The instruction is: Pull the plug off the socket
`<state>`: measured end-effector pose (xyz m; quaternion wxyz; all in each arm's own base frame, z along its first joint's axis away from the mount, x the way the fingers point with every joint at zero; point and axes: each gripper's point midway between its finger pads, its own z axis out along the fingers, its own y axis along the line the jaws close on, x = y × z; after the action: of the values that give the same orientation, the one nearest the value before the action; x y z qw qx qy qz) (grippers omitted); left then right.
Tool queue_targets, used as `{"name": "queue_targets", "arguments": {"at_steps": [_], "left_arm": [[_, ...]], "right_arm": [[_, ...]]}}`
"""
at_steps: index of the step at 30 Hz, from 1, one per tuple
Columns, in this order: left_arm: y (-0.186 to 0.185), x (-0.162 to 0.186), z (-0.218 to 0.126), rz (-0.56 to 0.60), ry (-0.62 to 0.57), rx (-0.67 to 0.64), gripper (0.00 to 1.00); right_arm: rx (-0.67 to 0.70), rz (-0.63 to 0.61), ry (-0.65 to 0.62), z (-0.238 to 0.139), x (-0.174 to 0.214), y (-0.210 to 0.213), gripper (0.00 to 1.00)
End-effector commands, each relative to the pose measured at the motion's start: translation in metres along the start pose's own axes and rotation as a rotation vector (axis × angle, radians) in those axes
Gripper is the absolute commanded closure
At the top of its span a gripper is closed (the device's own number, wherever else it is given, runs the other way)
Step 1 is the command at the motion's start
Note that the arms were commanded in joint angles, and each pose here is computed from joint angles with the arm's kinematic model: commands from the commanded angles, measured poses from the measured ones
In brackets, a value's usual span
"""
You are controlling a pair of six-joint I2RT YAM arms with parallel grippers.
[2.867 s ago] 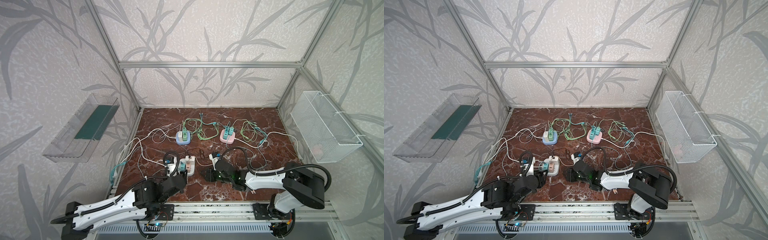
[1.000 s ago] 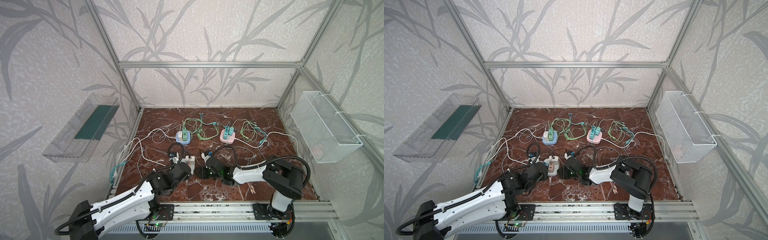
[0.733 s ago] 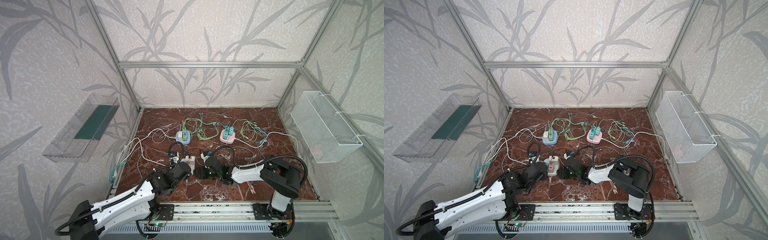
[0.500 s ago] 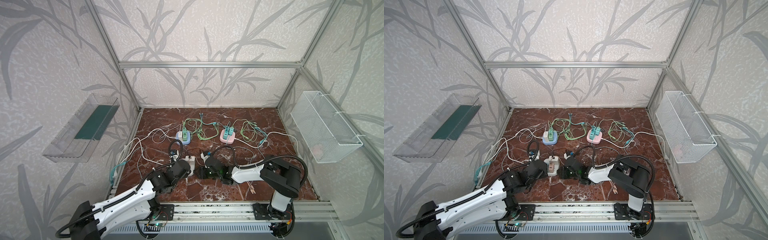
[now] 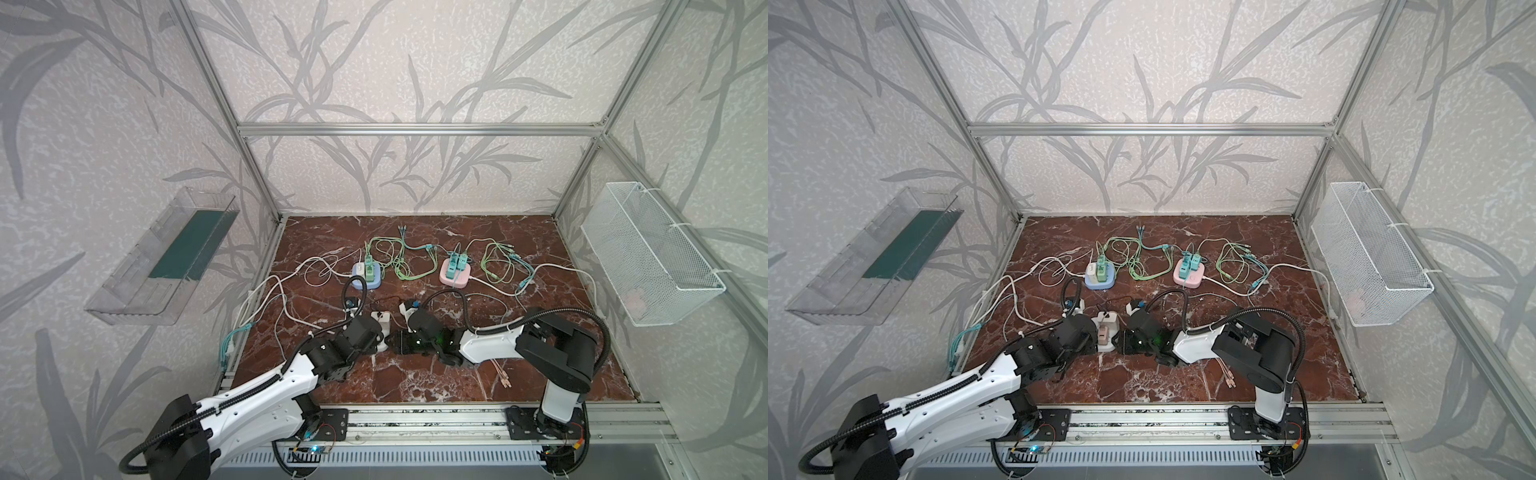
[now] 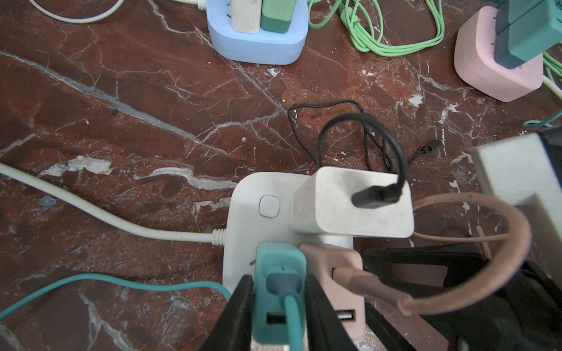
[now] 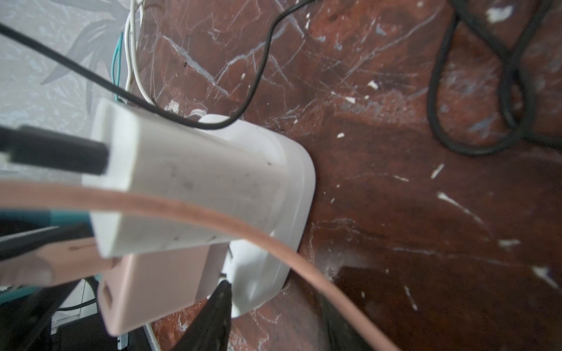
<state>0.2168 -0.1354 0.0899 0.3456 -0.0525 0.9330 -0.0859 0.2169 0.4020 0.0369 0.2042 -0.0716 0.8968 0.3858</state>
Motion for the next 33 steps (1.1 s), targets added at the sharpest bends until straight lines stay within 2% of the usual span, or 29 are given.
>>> {"name": "queue_targets", "arguments": {"at_steps": [1, 10, 15, 25, 33], "left_arm": [[0.003, 0.006, 0.003, 0.013, 0.022, -0.011, 0.70], [-0.007, 0.012, 0.010, 0.036, 0.070, 0.000, 0.67], [-0.006, 0.017, 0.013, 0.040, 0.097, -0.010, 0.65], [-0.020, 0.016, 0.018, 0.039, 0.110, 0.034, 0.79], [-0.036, 0.010, 0.015, 0.047, 0.119, 0.089, 0.83]], "right_arm": [[-0.010, 0.000, -0.005, 0.005, -0.006, 0.002, 0.52], [-0.006, -0.010, 0.001, 0.002, -0.003, -0.001, 0.52], [0.013, 0.011, -0.023, -0.003, -0.013, -0.013, 0.52], [0.008, 0.011, -0.023, -0.007, -0.012, -0.017, 0.52], [0.008, 0.007, -0.024, -0.006, -0.013, -0.016, 0.52]]}}
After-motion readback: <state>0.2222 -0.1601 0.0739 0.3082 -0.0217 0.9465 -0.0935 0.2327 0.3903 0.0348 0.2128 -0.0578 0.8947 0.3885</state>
